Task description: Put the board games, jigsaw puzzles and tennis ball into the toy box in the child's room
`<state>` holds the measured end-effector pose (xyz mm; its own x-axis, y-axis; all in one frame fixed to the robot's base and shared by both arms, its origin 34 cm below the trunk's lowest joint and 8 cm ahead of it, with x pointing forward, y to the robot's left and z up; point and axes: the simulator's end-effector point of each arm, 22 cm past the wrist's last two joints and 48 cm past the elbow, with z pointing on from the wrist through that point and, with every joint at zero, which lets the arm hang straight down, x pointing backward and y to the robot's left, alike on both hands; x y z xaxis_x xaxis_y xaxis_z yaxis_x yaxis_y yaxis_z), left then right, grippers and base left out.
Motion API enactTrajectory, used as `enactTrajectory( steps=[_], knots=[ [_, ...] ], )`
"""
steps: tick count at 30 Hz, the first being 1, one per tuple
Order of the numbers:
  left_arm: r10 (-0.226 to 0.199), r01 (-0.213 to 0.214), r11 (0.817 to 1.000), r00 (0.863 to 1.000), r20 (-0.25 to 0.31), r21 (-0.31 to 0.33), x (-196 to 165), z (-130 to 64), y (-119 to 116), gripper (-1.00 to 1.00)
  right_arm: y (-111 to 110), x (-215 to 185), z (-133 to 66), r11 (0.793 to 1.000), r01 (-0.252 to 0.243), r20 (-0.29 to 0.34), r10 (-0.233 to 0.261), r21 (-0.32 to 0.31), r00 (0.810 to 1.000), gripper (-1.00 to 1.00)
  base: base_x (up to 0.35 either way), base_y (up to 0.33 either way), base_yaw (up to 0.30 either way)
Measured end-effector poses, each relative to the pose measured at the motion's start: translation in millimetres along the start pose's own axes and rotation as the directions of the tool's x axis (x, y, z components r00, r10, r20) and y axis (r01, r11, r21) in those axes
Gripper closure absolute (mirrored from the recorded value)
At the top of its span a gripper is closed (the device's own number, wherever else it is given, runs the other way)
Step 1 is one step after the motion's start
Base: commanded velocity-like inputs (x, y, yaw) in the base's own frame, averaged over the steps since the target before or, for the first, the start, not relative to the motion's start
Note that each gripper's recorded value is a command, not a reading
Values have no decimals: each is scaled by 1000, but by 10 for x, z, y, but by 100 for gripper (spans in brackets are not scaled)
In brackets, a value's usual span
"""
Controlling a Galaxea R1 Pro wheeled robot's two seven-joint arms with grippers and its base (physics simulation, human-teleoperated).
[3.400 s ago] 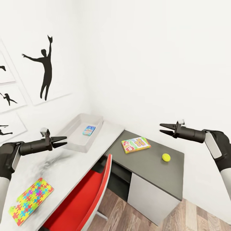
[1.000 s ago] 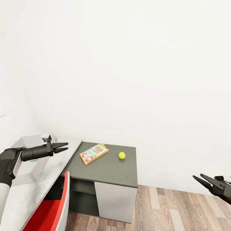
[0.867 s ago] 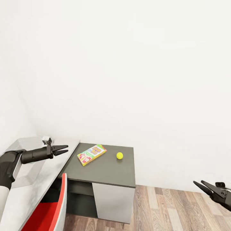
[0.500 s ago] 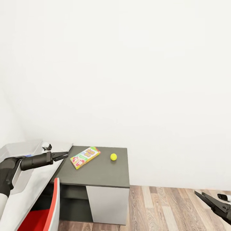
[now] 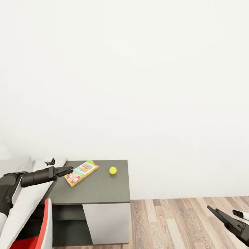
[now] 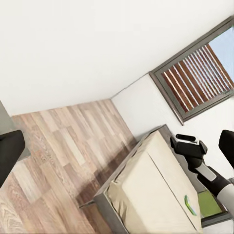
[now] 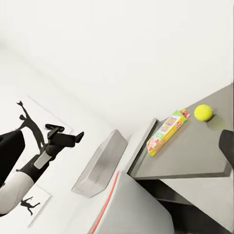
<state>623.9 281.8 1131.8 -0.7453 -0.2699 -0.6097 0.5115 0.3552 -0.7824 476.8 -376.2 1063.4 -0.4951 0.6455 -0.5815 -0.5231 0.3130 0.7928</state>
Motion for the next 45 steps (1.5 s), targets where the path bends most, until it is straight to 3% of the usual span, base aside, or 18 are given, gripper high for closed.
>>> enactTrajectory(
  steps=[20, 45],
  knots=[
    [14, -14, 1000, 1000, -3, 6, 1, 29, -42, -100, 22, -23, 17, 1000, 7, 46, -7, -12, 999, -100, 0, -217, -277],
    [40, -40, 999, 999, 0, 17, -9, 56, -102, -100, 41, -151, -68, 1000, 26, 85, -26, -3, 996, -100, 0, -20, -281]
  ],
)
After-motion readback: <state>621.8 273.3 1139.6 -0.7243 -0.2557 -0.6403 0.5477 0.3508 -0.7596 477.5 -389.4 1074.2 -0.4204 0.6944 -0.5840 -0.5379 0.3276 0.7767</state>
